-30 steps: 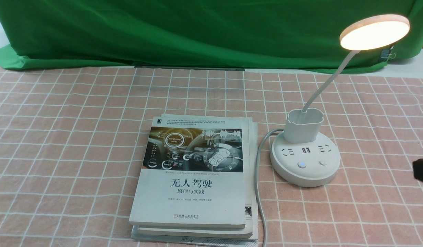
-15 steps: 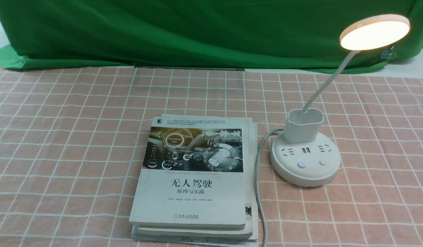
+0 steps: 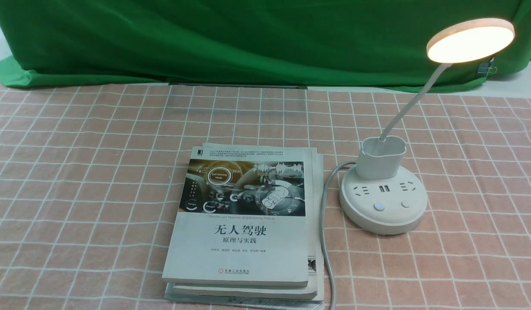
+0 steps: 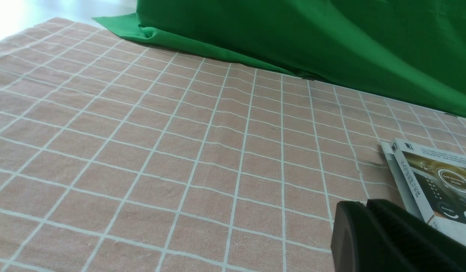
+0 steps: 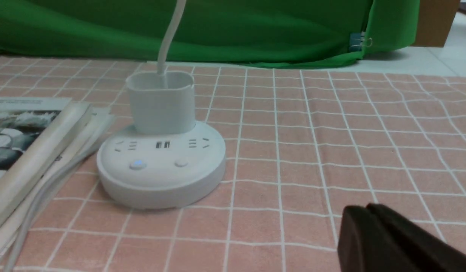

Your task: Turn on the table lamp on the pink coffee tablecloth with your hand.

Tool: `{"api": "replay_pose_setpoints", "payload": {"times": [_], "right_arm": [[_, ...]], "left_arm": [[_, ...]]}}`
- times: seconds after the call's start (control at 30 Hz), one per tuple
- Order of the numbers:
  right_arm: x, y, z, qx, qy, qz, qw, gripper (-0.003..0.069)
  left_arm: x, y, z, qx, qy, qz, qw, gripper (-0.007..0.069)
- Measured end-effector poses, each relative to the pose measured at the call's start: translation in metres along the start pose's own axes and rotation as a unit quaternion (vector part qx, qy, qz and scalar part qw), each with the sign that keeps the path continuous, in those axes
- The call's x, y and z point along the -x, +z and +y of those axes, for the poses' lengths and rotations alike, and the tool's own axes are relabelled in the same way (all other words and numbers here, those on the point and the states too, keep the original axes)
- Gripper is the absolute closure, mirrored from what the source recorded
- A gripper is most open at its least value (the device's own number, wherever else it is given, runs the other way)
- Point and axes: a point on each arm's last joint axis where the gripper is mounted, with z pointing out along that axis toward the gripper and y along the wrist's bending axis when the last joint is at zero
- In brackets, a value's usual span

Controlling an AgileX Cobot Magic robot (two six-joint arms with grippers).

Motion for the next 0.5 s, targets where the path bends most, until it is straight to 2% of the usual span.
{"api": "replay_pose_setpoints", "payload": {"times": [0.5], "right_arm": [[-0.0023,-0.0039,-0.0019,-0.022,-0.002,0.0,1.0,0.0625]], "left_arm": [[0.0,0.0,0.0,0.0,0.0,0.0,1.0,0.0606]]}}
